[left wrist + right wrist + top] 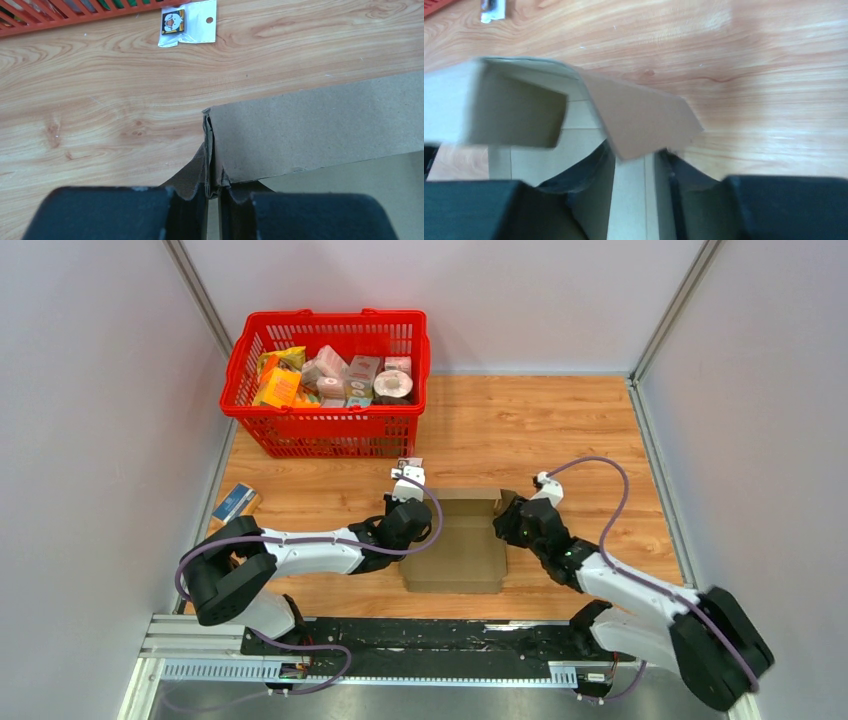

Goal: Fold the paper box

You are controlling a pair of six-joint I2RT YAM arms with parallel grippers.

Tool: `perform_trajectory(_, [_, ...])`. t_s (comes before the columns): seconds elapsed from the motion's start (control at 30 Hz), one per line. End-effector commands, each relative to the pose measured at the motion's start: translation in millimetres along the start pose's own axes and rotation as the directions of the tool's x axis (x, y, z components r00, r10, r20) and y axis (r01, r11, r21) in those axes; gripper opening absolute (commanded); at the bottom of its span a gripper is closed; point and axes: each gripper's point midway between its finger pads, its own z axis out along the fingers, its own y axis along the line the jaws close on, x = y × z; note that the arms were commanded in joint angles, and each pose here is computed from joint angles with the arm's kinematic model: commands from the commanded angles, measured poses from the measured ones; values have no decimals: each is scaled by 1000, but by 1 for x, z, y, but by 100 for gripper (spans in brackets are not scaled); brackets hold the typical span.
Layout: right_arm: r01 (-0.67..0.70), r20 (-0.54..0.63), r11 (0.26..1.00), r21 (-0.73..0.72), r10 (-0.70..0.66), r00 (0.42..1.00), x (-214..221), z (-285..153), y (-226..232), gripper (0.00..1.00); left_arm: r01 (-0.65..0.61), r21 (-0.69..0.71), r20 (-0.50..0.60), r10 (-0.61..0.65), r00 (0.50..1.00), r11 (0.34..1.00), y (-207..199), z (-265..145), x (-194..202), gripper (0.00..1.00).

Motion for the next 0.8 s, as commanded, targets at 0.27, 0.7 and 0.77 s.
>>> perform_trajectory(0.27, [-3, -92, 996, -90, -5, 996, 16, -44, -2, 12, 28, 35, 31, -29, 999, 999, -8, -4, -12, 0])
perform_trajectory(0.7, [-73, -100, 987, 146, 88, 991, 41, -30, -53, 7, 38, 45, 38, -40, 998, 998, -7, -7, -12, 0])
perform_trajectory(0.77, [-70, -37, 984, 162, 77, 996, 23, -37, -54, 21, 40, 48, 39, -42, 998, 998, -7, -7, -13, 0])
